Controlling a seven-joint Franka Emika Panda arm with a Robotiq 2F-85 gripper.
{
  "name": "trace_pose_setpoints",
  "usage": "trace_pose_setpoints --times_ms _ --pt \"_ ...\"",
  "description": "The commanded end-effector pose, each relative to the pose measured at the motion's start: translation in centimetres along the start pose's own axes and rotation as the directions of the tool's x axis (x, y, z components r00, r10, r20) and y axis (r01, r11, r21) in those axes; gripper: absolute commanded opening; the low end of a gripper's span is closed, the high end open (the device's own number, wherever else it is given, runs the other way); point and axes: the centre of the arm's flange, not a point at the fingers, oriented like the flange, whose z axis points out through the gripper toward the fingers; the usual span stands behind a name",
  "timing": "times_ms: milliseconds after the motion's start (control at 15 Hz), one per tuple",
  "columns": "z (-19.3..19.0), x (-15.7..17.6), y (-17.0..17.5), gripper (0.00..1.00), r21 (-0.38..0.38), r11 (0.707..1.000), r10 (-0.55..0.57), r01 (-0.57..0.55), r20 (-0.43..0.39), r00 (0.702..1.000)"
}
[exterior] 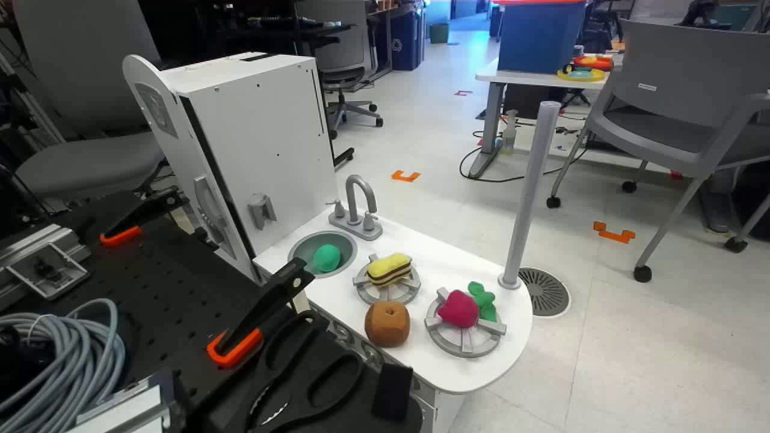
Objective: Pick up the pee from the sink and put it on the stove
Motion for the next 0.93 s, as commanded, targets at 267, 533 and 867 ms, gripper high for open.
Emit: trace_pose_setpoints --times_ms 267,533,867 --pt "0.0 0.0 0.0 1.0 0.0 1.0 0.0 0.0 -0.001 1.0" --pt "0.0 0.0 0.0 1.0 0.0 1.0 0.0 0.0 -0.001 1.0" --pt "1.1 1.1 -2.5 1.0 0.001 0.999 0.038 -0.038 -0.002 0.999"
